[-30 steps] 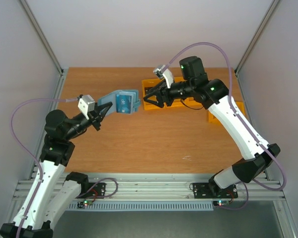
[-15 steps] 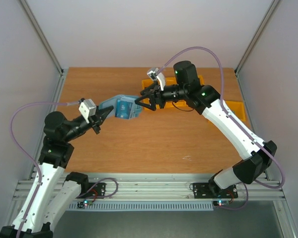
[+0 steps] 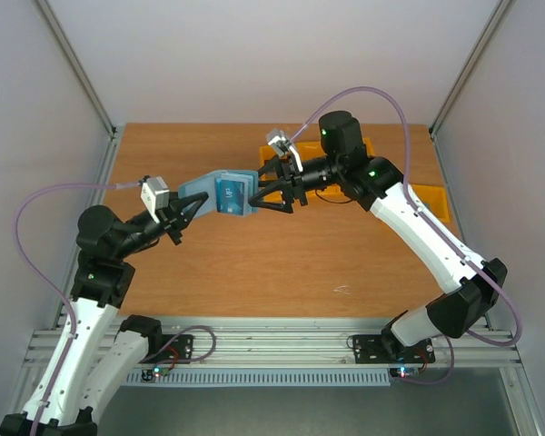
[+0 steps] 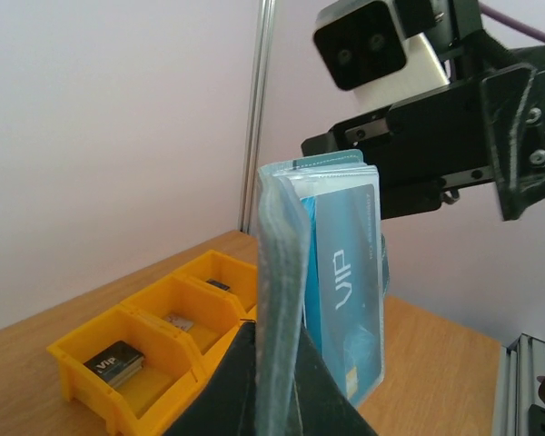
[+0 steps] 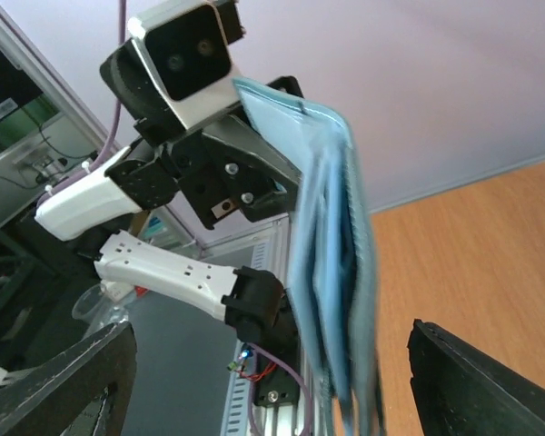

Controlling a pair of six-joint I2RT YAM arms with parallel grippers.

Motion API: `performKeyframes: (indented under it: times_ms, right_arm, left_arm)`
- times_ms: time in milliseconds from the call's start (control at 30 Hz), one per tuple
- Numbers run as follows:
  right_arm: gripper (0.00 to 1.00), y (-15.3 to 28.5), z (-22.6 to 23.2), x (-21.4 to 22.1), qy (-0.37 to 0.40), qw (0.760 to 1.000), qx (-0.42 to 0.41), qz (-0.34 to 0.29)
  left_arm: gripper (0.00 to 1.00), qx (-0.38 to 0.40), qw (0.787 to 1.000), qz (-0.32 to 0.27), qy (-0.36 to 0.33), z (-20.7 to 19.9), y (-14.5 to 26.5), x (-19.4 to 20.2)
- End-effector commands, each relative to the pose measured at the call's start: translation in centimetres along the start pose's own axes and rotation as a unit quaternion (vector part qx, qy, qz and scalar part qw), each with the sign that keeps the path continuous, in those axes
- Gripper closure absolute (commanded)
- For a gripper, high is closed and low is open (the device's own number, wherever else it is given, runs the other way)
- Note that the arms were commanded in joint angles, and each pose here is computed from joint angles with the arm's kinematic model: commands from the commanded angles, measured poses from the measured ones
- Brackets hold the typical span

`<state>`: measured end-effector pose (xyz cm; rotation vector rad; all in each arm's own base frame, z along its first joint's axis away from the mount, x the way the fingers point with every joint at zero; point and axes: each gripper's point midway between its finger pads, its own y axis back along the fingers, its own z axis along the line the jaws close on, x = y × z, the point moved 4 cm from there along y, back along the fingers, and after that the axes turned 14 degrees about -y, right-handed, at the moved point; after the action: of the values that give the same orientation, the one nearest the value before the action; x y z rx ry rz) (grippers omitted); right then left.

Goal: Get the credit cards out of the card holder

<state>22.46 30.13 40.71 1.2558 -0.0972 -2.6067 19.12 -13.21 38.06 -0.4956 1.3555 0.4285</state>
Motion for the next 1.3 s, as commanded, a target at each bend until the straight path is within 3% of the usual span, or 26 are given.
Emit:
performKeyframes:
  times_ms: [0,67,133,400,467,500,600,667,767,800,900,933,1100,1200,1267]
  right_arm:
    - [0.20,-0.6,1.5,-0.4,0.025,1.000,0.017,0.003]
    - [0.24,-1.4,1.0,-0.8,0.027,0.999,0.043,-0.012]
    - [0.35,-1.8,0.2,-1.4,0.026,0.996,0.073,-0.033]
    - [0.98,-1.6,-0.2,-1.6,0.027,0.994,0.095,-0.037]
    - [0.99,-1.4,-0.4,-1.5,0.019,0.994,0.102,-0.033]
    - [0.99,-1.3,-0.7,-1.5,0.012,0.993,0.110,-0.031]
    - [0.99,-1.0,-2.0,-1.6,-0.010,0.987,0.154,-0.032]
    - [0.99,-0.5,-3.8,-1.8,-0.032,0.975,0.216,-0.039]
    - [0.99,1.3,-7.7,-1.7,-0.089,0.926,0.363,-0.045]
    - [0.99,2.6,-9.0,-1.7,-0.104,0.895,0.431,-0.051]
    - [0.99,4.2,-10.4,-1.4,-0.115,0.836,0.536,-0.036]
    - [0.99,4.2,-10.3,-1.4,-0.106,0.828,0.550,-0.032]
    - [0.99,1.4,-8.6,-2.0,-0.056,0.844,0.534,-0.018]
    - [0.99,-0.8,-7.6,-2.2,-0.042,0.876,0.481,-0.002]
    - [0.99,-2.7,-6.3,-2.1,-0.034,0.912,0.408,0.017]
  left_arm:
    - [1.00,-0.010,0.999,-0.028,-0.031,0.2,0.1,-1.9]
    - [1.00,-0.010,0.999,-0.030,-0.029,0.2,0.1,-2.0]
    - [1.00,-0.010,0.999,-0.029,-0.026,0.3,0.0,-2.0]
    - [1.00,-0.023,0.999,-0.030,-0.012,0.5,0.2,-1.9]
    - [1.00,-0.044,0.999,-0.027,-0.003,1.1,0.2,-1.6]
    - [0.93,-0.067,0.997,-0.023,0.007,1.7,0.2,-1.2]
    - [0.57,-0.161,0.986,-0.006,0.034,4.3,0.7,-0.1]
    - [0.47,-0.221,0.975,0.003,0.037,5.8,1.3,0.4]
    - [0.42,-0.278,0.960,0.007,0.020,7.2,2.1,0.4]
    - [0.41,-0.282,0.959,0.006,0.014,7.3,2.3,0.3]
    - [0.40,-0.230,0.973,-0.002,-0.005,6.1,1.6,-0.1]
    - [0.43,-0.196,0.981,-0.007,-0.009,5.3,1.2,-0.3]
    - [0.63,0.016,1.000,-0.024,-0.001,-0.1,-0.4,-0.1]
    - [0.64,0.071,0.997,-0.007,0.039,-1.5,-1.2,1.1]
    - [0.65,0.074,0.996,0.003,0.054,-1.5,-1.5,1.8]
